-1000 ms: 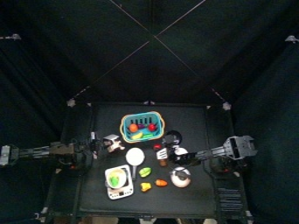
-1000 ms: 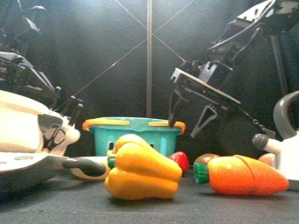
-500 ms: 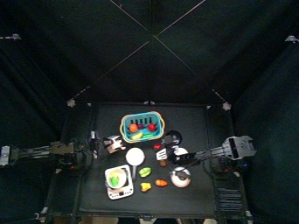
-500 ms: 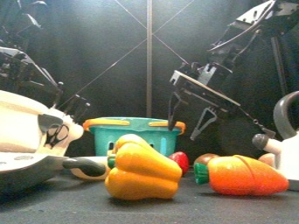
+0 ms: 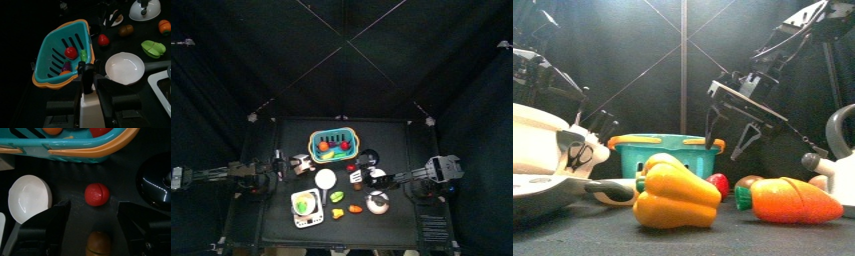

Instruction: Grab cleaver handle

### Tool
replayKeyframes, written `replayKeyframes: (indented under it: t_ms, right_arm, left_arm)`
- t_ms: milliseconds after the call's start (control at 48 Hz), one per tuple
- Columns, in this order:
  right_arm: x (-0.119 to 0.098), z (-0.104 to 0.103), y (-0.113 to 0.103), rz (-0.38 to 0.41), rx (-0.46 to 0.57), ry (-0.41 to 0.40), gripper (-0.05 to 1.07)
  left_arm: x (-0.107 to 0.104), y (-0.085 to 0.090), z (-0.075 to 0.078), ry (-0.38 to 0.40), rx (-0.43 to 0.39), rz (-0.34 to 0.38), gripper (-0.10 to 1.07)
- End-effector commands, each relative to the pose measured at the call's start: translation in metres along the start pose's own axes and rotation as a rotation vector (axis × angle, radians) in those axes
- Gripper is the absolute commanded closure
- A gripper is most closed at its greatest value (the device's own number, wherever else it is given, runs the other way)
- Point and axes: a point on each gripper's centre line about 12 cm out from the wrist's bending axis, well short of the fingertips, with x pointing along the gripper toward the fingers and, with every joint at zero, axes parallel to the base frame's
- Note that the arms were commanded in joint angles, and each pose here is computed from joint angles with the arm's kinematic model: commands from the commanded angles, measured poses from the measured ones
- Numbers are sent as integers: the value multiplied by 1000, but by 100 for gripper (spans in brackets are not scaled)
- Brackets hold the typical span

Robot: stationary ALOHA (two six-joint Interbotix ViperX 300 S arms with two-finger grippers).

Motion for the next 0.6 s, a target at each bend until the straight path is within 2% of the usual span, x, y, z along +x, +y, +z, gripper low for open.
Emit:
replayKeyframes:
  t_ms: [0,583]
  right_arm:
    - [-6,8,8,30,19,-12,7]
    - [-4,6,9,30,18,-8,7]
  left_arm:
    - [-1,8,13,-30,20,24,35]
    - [-3,13,29,-72,18,32,35]
